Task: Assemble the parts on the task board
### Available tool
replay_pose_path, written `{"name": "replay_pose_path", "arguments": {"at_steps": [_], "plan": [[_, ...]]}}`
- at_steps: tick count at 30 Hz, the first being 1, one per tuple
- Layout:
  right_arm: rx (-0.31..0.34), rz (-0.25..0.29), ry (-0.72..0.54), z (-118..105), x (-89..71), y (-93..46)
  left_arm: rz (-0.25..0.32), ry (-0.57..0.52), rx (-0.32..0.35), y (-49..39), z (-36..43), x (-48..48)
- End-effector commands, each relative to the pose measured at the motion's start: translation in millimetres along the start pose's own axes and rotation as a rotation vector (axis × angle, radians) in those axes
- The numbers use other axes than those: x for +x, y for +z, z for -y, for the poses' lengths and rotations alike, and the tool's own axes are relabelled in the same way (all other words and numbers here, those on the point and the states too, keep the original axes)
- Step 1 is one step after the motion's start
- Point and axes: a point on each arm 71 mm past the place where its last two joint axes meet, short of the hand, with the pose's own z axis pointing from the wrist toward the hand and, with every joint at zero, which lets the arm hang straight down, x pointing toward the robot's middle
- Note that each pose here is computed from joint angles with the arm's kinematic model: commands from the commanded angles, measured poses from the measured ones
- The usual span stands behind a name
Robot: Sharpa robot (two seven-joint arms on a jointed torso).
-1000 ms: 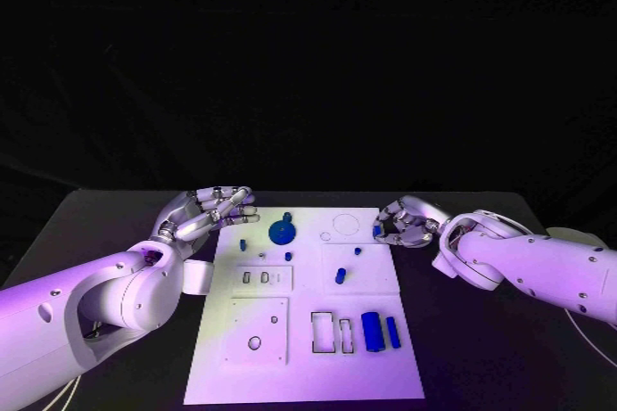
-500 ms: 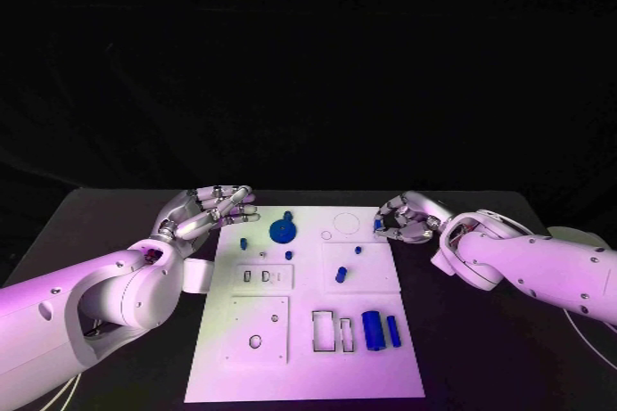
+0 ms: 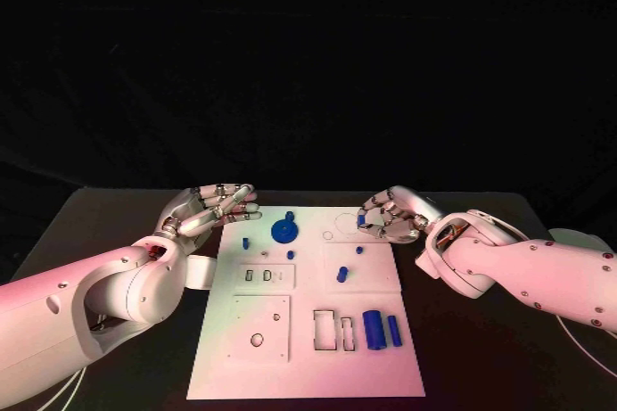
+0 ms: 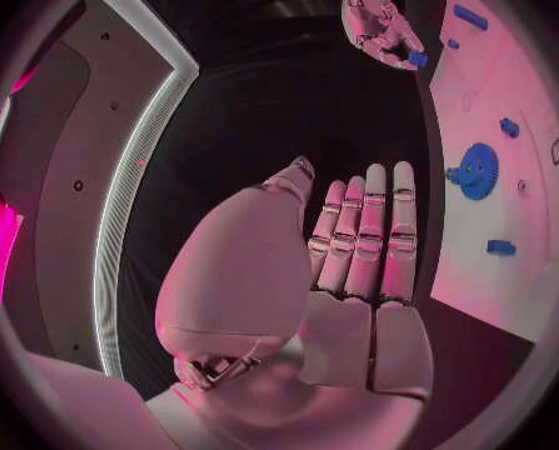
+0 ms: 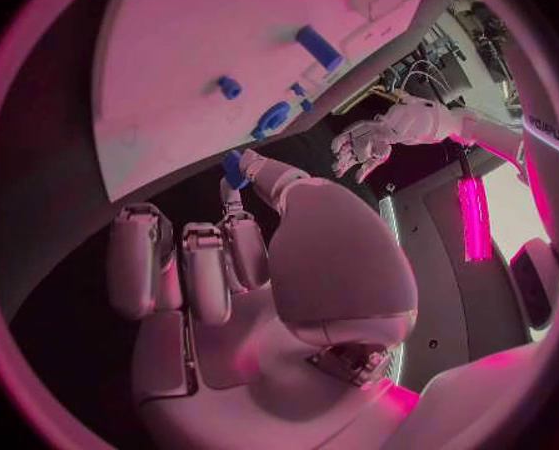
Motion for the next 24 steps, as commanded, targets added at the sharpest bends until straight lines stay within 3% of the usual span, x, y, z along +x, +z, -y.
{"name": "replay_pose_path", "arguments": {"at_steps": [1, 11, 24], "plan": [[0.010, 0.016, -0.053, -17, 8.5, 3.7, -0.018, -0.010, 0.003, 1.6, -0.2, 2.1], [-0.100, -0.083, -0.047, -81, 56.2, 18.1, -0.015, -0.009, 0.000, 5.1, -2.3, 1.6], [-0.147, -0.167, -0.065, -105, 94.8, 24.5, -0.014, -0.009, -0.001, 5.4, -2.5, 0.9]]}}
